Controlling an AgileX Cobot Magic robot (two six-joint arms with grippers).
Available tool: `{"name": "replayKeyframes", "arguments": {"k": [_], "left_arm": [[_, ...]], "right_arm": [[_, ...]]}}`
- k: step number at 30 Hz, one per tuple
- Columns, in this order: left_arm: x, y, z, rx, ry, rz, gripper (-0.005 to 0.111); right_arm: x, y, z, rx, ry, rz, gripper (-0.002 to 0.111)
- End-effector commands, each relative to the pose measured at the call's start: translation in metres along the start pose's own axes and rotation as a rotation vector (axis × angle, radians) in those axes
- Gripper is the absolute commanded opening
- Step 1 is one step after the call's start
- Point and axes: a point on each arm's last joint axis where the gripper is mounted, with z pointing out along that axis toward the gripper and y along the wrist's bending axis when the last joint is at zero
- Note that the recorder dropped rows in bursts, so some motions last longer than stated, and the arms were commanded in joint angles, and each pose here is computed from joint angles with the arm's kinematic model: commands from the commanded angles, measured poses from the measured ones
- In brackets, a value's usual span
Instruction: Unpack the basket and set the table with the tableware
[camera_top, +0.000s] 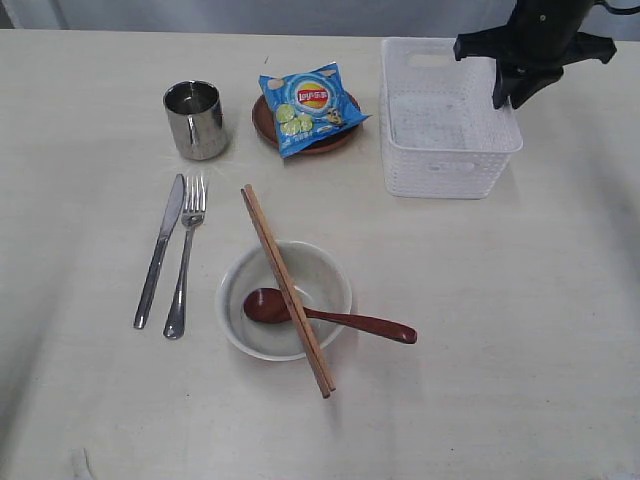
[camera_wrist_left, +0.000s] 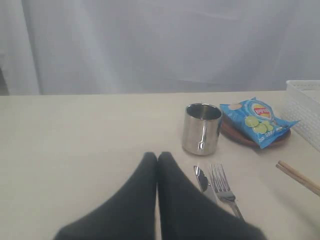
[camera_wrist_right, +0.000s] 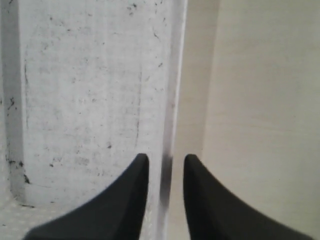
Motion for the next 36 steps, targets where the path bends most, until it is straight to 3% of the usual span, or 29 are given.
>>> {"name": "replayKeyframes", "arguments": {"k": [1,9,14,21,31,36], "left_arm": [[0.000,0.000,0.000,0.004,-0.011,-0.010,0.000],[0.000,0.000,0.000,0.004,-0.011,-0.010,0.000],[0.000,0.000,0.000,0.003,-0.011,-0.006,0.000],[0.000,0.000,0.000,0.004,-0.011,-0.010,0.000],[0.000,0.000,0.000,0.004,-0.011,-0.010,0.000],[0.000,0.000,0.000,0.004,-0.011,-0.010,0.000]], "right_arm": [[-0.002,-0.003,-0.026,0.046,-0.054,-0.019,0.048],[-0.005,-0.002,-0.128,0.044,-0.283,0.011,0.048],[0.018,-0.002,-0.193,0.036,-0.492,0.019,0.000],[0.089,0.014,-0.231,-0.019,-0.859,-0.092,0.000],[0.232,-0.001,-0.203,-0.026,-0.916,-0.098,0.000],[0.280,-0.006,-0.203,-0.034,-0.983,-0.089,0.000]]}}
